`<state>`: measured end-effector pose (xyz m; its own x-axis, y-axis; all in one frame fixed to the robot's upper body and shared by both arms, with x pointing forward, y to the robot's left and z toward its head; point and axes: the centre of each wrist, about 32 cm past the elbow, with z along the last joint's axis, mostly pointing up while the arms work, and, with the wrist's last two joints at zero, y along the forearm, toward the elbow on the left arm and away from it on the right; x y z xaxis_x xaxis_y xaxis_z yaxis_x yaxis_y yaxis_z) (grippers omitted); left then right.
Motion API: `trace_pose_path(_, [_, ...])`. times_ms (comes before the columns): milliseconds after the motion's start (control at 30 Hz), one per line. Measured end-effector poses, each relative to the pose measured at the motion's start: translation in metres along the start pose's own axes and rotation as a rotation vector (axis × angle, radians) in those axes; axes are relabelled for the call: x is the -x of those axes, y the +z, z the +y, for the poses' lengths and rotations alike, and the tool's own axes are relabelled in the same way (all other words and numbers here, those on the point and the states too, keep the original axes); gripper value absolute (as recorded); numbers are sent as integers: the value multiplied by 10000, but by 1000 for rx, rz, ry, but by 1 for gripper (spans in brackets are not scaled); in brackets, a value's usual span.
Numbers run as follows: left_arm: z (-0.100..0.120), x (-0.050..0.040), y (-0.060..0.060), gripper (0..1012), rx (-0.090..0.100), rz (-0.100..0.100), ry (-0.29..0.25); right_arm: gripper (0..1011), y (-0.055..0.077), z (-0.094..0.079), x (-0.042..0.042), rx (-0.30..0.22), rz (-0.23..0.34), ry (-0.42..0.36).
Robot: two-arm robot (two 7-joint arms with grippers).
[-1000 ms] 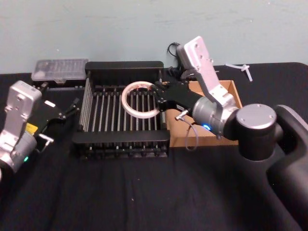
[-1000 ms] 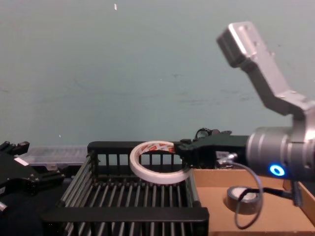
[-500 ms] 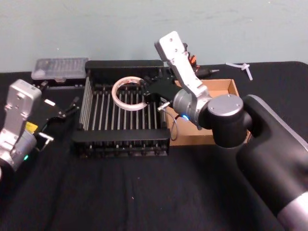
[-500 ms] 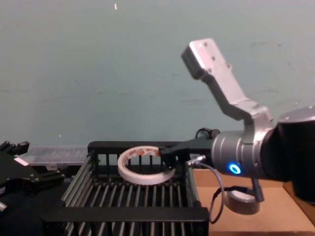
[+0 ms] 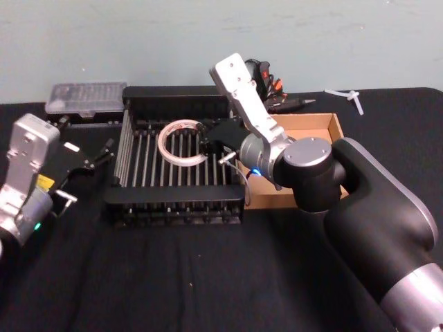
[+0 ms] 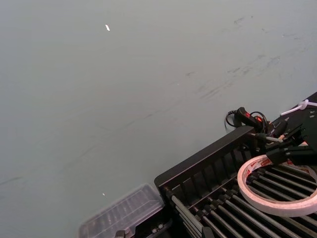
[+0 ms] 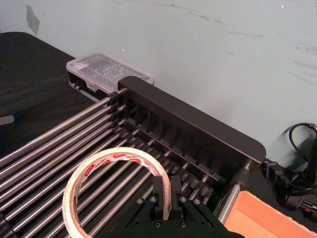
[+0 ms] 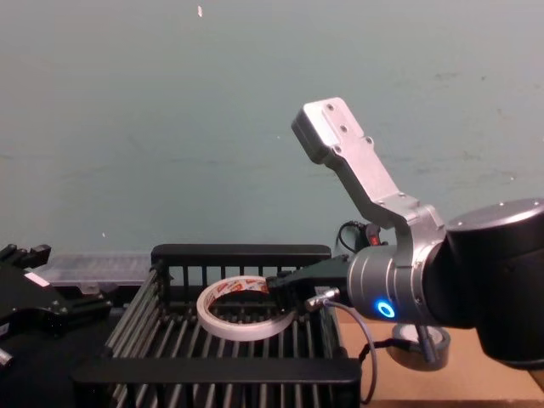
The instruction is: Pick up the white tape and place it into the black box , Pick up the silver tape and place it into the brown box.
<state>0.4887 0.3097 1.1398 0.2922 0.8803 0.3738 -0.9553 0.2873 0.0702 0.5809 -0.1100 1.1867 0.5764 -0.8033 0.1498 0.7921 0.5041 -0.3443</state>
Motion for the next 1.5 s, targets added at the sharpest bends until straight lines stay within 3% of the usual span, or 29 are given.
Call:
trace_pose_path(400, [0,0,0,1001,0,0,0,106,1,-4,-7,0,0,0])
trace_pose_path(1067, [0,0,-1,1001,0,0,0,683,0,-8,-10,-1,3,1])
trace_pose_path(1167, [0,0,0,1001,0,0,0,818,0,-8,-10,-2,3,1])
trace_pose_path(1433, [0,0,0,1001,0,0,0,1002,0,-8,-10,-2,4,1])
trace_pose_path(1500, [0,1,0,1001,0,0,0,1003,0,-8,-10,-2,4,1])
